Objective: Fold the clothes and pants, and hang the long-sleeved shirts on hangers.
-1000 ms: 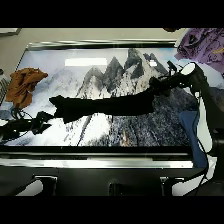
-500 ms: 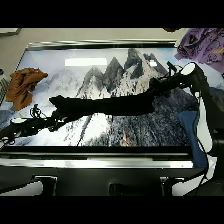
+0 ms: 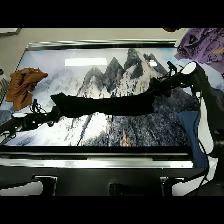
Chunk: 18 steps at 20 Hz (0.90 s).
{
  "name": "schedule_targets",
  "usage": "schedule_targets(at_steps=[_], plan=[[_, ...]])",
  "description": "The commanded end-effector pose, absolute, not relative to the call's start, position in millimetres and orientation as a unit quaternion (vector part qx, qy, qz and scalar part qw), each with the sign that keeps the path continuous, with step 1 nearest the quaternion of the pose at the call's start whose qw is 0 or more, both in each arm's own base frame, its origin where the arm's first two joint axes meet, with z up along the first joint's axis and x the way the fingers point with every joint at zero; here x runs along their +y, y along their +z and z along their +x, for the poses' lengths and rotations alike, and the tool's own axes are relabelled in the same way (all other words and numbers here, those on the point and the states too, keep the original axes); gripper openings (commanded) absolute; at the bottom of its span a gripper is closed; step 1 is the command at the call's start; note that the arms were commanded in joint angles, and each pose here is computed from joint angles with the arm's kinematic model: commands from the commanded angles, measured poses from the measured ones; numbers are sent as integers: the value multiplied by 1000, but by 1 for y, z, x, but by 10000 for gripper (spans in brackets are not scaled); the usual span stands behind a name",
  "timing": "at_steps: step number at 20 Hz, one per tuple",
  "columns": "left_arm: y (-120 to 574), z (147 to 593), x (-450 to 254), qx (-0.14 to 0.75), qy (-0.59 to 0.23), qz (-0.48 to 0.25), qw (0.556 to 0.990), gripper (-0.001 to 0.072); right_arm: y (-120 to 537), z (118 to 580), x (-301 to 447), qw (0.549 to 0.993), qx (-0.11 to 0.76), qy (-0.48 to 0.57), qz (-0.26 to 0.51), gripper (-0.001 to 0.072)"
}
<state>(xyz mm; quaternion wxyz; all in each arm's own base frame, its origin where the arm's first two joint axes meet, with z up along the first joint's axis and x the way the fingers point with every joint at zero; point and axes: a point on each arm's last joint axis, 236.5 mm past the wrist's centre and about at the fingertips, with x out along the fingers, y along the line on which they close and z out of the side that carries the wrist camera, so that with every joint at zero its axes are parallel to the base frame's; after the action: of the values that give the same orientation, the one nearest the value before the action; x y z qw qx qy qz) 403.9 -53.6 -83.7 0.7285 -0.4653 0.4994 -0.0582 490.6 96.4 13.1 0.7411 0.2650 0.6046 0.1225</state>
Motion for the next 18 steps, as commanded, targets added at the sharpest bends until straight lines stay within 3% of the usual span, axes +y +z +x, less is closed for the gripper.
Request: schedule_targets(at_steps=[1,4,7,10,12,18], plan=[[-14,443,-49,448,-113,-450,764,13,38,497,95,765,574,124,264,33],[119,483,-28,349,-160,-395,834,13,99,510,81,826,499,118,234,33],[279,483,0,223,-151,-301,915,13,182,507,49,892,414,85,162,32],[426,429,6,87,-125,-207,966,13,251,475,18,926,362,36,102,32],[480,383,0,35,-112,-184,976,13,283,442,11,934,345,24,84,32],[513,262,-12,9,-45,-153,987,13,327,321,25,927,366,44,74,33]])
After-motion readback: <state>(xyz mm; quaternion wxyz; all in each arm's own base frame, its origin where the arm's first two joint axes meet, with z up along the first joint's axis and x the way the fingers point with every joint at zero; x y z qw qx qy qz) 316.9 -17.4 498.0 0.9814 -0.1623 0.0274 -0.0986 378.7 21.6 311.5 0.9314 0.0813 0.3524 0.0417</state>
